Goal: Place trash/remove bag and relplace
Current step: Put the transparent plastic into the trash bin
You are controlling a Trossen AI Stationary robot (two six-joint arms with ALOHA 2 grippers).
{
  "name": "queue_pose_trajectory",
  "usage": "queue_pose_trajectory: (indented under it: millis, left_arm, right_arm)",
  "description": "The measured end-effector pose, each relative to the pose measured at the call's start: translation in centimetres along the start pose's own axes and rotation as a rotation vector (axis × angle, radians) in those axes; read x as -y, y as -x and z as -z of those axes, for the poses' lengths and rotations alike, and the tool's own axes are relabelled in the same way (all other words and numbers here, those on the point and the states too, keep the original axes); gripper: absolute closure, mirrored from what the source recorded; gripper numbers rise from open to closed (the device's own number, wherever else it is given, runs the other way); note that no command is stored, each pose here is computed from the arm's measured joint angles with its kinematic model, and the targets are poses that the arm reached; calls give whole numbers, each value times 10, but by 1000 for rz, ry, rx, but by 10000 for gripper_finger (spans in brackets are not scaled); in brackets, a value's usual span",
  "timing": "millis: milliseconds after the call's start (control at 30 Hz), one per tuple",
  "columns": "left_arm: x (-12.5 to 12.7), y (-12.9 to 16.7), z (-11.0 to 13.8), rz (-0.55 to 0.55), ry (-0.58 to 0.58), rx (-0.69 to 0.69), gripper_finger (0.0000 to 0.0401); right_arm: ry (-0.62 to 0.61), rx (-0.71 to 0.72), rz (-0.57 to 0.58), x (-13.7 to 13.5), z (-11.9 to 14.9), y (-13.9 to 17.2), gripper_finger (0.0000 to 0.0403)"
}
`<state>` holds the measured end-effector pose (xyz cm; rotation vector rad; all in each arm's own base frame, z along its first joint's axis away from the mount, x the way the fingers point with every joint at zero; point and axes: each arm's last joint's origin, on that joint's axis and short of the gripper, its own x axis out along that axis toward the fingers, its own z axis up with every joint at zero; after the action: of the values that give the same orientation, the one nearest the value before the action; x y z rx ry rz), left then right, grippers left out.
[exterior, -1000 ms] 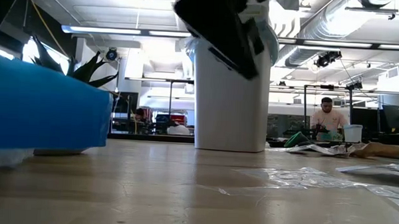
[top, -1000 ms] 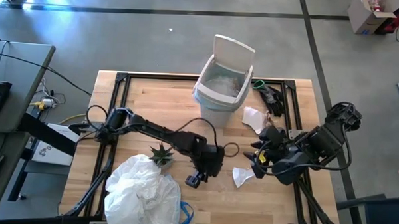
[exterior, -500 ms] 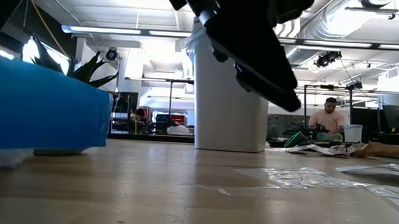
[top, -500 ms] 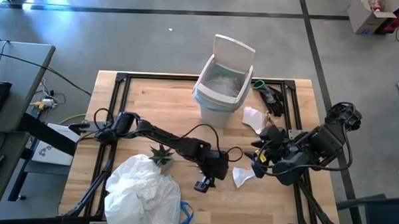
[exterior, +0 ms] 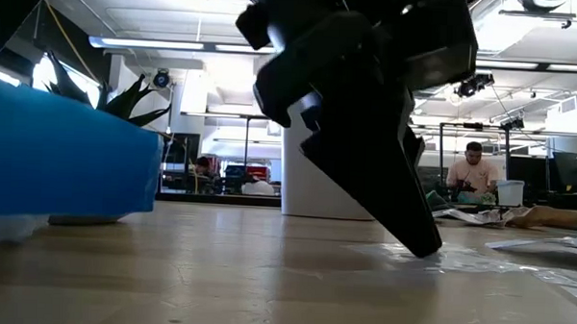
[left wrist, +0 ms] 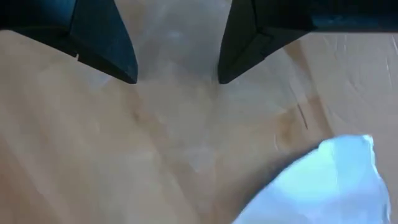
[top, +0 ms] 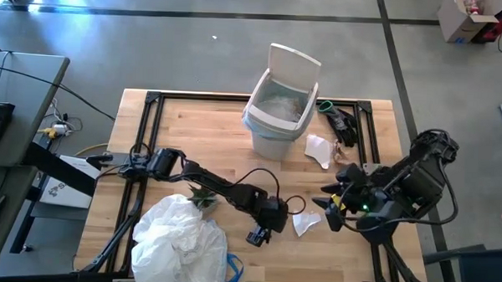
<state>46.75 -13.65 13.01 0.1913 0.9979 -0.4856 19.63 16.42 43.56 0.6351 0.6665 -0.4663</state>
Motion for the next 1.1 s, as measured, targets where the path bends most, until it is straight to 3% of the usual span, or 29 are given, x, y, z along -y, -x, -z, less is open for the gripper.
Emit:
queue_pose_trajectory:
  millis: [233,333,500,667,833,1100]
  left_arm:
    - [-1,-14,10,-68,0,-76,212]
    - [-1,-15,14,-74,-4,-119,263]
    - [0,-8,13,-22,-19,-114,382]
    - [-3,5,10,10,0,-137,395]
    - [-15,38,-2,-27,15,-117,401]
    - [-35,140,-23,-145,57,47,401]
  right_arm:
    - [-16,23,-17,-1,5,5,199]
    - [-18,35,-17,-2,5,5,199]
    - [-18,43,-17,-1,5,5,199]
    - [-18,43,-16,-1,5,5,199]
    - [-6,42,-9,-1,5,5,199]
    - [6,29,-23,-1,10,9,199]
